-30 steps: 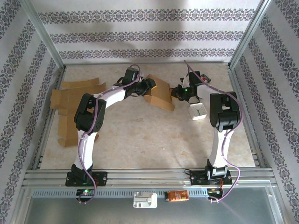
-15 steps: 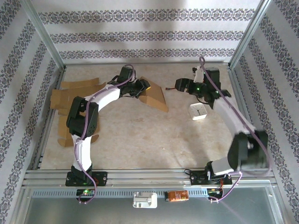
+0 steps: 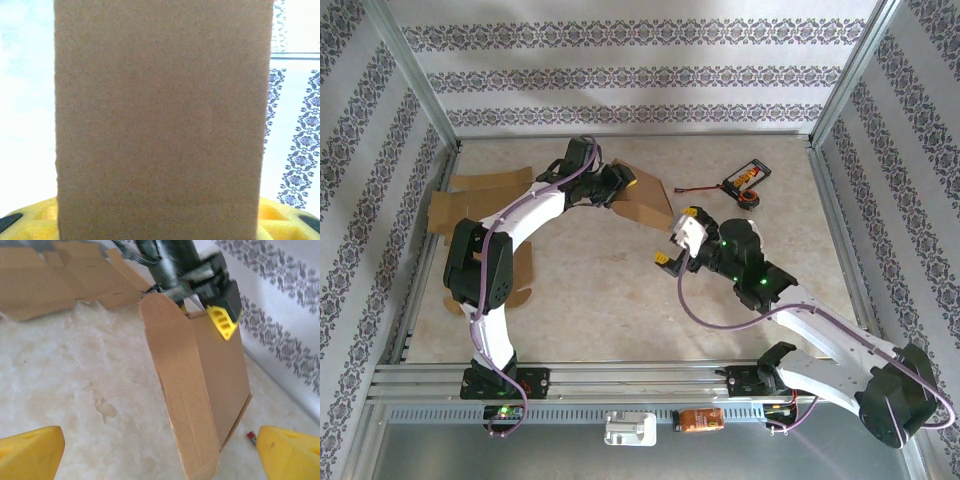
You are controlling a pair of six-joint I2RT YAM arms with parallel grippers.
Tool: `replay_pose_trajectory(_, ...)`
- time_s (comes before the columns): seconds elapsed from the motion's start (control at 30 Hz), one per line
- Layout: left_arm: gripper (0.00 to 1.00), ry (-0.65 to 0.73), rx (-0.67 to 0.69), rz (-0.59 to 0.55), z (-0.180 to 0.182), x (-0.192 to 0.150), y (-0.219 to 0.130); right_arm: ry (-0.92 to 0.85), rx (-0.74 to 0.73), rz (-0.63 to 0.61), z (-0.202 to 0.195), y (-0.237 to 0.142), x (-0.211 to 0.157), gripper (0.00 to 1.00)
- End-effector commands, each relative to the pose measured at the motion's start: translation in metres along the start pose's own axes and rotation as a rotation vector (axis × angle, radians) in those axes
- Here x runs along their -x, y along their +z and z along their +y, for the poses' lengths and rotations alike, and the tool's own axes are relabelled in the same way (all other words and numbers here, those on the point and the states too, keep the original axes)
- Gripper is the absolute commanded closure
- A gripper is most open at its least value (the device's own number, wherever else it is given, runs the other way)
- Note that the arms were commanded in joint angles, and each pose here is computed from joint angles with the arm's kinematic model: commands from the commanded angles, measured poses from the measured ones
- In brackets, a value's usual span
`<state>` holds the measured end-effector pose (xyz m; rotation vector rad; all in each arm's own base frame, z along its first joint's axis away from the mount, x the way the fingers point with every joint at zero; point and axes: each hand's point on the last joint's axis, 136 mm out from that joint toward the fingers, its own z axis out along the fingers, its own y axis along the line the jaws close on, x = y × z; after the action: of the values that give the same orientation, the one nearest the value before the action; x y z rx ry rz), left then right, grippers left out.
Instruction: Fold the paper box
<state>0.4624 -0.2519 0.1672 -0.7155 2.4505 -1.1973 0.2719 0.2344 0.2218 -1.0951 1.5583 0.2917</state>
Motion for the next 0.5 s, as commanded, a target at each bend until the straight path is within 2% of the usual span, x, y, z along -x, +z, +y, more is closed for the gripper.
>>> replay_pose_trajectory(0.0,0.71,-0.099,-0.038,-0.005,-0.007,-0.006,-0.008,-0.250,-0.094,0.004,-0.010,0.006,0.001,0.02)
replay_pose_trajectory(0.1,0.71,-0.148,-0.056,0.014,-0.006,-0.012,-0.006,-0.356,-0.126,0.035,-0.014,0.014,-0.008,0.02)
replay_pose_trajectory(0.27,0.71,-0.190,-0.064,0.010,-0.002,-0.015,-0.006,-0.536,-0.085,0.116,-0.011,0.036,-0.029,0.02)
replay_pose_trajectory(0.47,0.71,-0.217,-0.082,0.008,0.000,-0.015,-0.005,-0.557,-0.077,0.117,-0.015,0.064,-0.032,0.02)
